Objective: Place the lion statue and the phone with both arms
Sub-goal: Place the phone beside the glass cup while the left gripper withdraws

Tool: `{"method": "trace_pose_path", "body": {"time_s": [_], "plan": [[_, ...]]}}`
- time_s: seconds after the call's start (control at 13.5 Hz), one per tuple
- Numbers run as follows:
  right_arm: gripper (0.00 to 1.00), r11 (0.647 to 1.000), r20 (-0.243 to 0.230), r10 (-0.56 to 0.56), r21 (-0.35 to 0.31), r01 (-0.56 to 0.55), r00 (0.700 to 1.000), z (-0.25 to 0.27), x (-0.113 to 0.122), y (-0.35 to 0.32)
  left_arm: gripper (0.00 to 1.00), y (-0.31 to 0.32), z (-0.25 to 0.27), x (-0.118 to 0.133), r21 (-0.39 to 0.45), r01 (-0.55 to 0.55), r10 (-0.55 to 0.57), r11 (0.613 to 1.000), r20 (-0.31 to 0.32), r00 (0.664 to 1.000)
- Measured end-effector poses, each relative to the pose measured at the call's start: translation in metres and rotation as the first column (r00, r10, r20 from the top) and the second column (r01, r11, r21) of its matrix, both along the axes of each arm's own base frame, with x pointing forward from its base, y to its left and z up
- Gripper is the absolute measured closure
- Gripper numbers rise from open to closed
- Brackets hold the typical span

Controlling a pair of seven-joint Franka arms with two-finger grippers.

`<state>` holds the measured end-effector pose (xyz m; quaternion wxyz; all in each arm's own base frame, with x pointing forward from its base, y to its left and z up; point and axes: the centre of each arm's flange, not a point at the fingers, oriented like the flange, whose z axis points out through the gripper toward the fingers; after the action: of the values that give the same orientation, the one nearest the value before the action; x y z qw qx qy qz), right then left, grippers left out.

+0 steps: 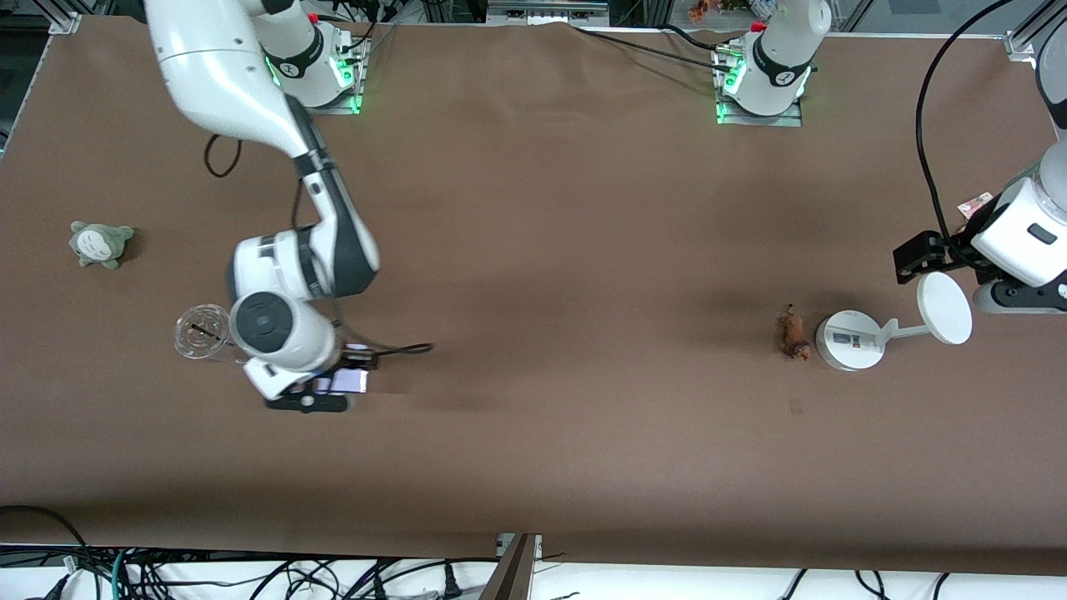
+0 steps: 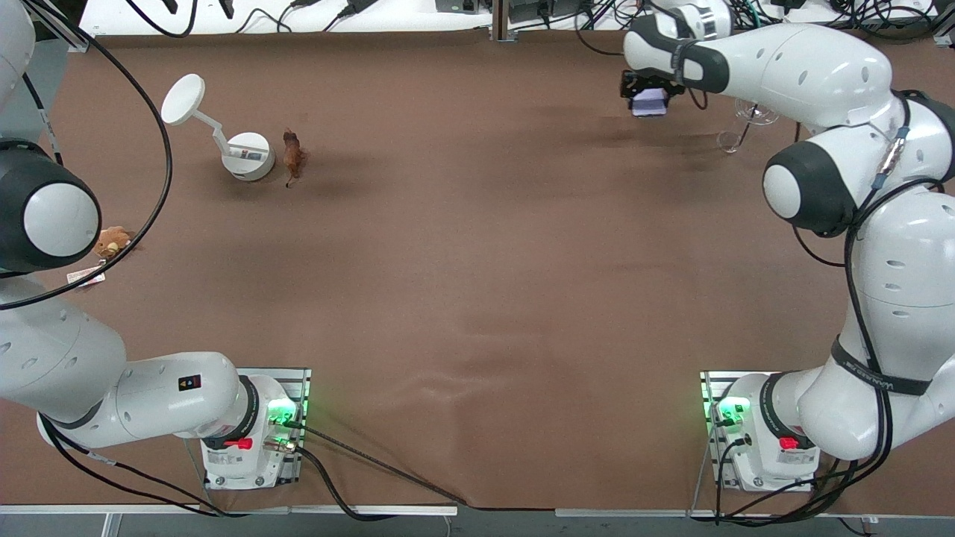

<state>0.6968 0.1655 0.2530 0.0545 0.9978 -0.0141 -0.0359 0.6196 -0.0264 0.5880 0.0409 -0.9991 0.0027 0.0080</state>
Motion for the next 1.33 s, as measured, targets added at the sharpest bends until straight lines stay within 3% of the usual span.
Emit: {"method": "trace_pose_path", "body": {"time_s": [0.15, 0.44, 1.03, 1.18, 1.33], "plan": [[0.17, 1.0, -0.03, 0.005, -0.001, -0.005, 1.0, -0.016, -0.006, -0.031, 0.0, 0.006, -0.002, -0.011, -0.037, -0.022, 0.023, 0.999, 0.014, 1.0], [0.17, 1.0, -0.042, 0.015, 0.001, -0.015, 0.999, -0.038, -0.019, -0.051, 0.0, 0.02, -0.007, -0.031, -0.052, -0.057, 0.059, 0.997, 0.031, 0.998], [0.17, 1.0, -0.05, 0.019, 0.001, -0.019, 0.999, -0.06, -0.033, -0.059, 0.0, -0.008, -0.004, -0.038, -0.046, 0.007, -0.006, 0.999, 0.026, 1.0], [0.01, 1.0, -0.032, 0.028, 0.007, -0.028, 0.999, -0.05, -0.03, -0.057, 0.0, -0.016, -0.001, -0.039, -0.04, 0.039, -0.038, 0.998, 0.031, 0.999], [0.0, 0.999, 0.017, 0.047, 0.021, -0.048, 0.999, -0.017, -0.023, -0.054, 0.0, -0.014, 0.002, -0.039, -0.037, 0.05, -0.048, 0.998, 0.037, 0.998]]}}
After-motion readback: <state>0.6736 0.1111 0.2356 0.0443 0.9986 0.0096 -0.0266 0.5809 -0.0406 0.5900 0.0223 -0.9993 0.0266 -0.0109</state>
